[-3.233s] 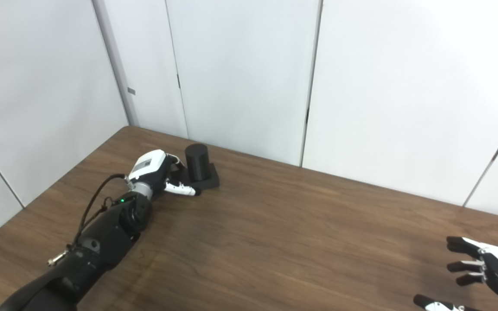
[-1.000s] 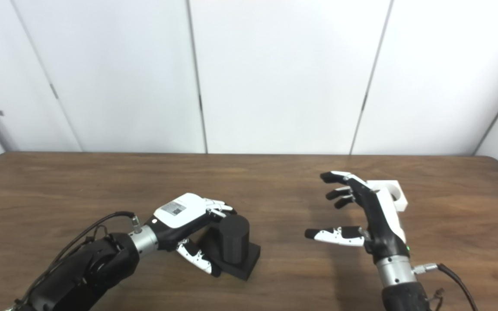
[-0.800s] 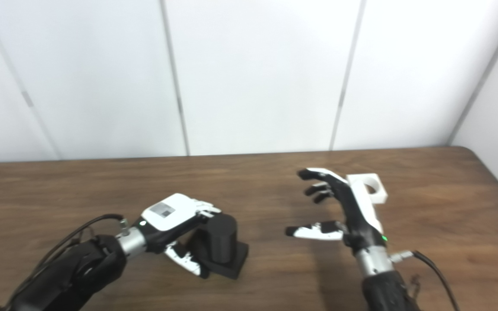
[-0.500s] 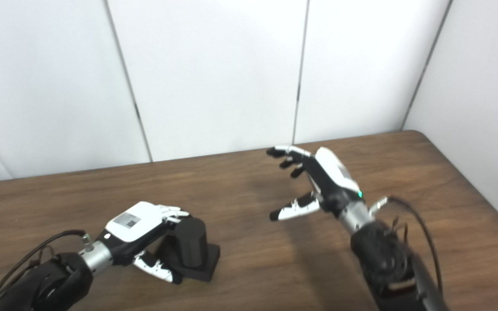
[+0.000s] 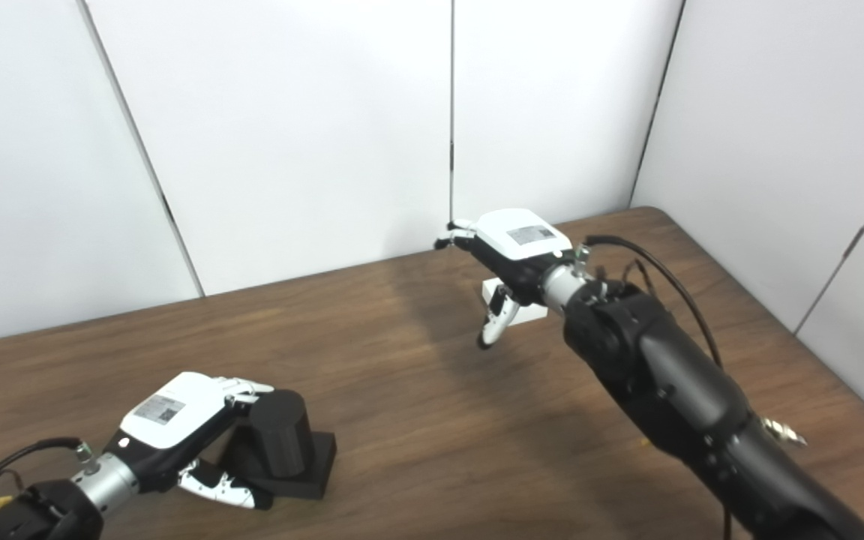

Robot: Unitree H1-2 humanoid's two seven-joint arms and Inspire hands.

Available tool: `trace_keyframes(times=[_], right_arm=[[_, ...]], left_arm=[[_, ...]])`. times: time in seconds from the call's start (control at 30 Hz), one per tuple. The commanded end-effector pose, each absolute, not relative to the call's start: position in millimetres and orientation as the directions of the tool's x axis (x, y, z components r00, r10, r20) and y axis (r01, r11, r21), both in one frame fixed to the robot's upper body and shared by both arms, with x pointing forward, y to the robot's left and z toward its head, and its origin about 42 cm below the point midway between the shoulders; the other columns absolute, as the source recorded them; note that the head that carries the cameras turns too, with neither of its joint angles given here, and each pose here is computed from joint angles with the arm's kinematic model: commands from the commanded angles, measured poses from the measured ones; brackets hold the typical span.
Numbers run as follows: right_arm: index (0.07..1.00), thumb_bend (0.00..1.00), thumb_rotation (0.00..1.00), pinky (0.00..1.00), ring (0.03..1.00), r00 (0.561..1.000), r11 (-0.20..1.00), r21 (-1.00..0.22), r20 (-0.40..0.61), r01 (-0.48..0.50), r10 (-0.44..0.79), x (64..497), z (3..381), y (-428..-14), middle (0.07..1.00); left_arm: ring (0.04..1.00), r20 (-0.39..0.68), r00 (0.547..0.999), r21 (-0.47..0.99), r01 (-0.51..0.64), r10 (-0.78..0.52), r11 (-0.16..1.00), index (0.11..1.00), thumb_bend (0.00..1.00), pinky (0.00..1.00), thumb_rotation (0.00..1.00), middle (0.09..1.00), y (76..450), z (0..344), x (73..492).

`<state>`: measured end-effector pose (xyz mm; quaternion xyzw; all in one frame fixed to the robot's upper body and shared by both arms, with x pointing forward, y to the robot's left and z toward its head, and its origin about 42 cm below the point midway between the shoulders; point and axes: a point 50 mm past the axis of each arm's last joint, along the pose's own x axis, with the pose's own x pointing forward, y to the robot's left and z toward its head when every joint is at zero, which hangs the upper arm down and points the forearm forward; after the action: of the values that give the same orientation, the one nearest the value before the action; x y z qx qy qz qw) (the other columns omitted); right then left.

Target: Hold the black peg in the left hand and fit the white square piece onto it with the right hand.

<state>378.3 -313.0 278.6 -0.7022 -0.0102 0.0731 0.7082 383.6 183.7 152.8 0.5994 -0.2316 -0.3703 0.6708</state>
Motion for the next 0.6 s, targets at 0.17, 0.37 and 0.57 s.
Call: trace_keyframes(times=[0.17, 0.37, 0.57], right_arm=[[0.851, 0.87, 0.08, 0.88, 0.948, 1.0, -0.141, -0.99, -0.02, -0.016, 0.024, 417.2, 313.8, -327.9, 0.949], [0.847, 0.89, 0.09, 0.89, 0.957, 0.997, -0.194, -0.979, -0.061, -0.068, -0.041, 442.7, 311.5, -335.4, 0.947], [0.854, 0.89, 0.1, 0.91, 0.961, 0.989, -0.204, -0.969, -0.121, -0.136, -0.084, 457.0, 308.3, -339.7, 0.951]], left_arm=[[0.815, -0.308, 0.589, 0.942, 0.299, -0.747, -0.153, 0.489, 0.52, 0.77, 0.06, 0.818, 206.7, 116.4, 365.8], [0.817, -0.3, 0.591, 0.944, 0.296, -0.748, -0.145, 0.489, 0.52, 0.77, 0.06, 0.816, 208.2, 117.1, 365.5], [0.818, -0.299, 0.592, 0.945, 0.295, -0.749, -0.144, 0.489, 0.52, 0.76, 0.06, 0.818, 209.0, 117.8, 365.2]])
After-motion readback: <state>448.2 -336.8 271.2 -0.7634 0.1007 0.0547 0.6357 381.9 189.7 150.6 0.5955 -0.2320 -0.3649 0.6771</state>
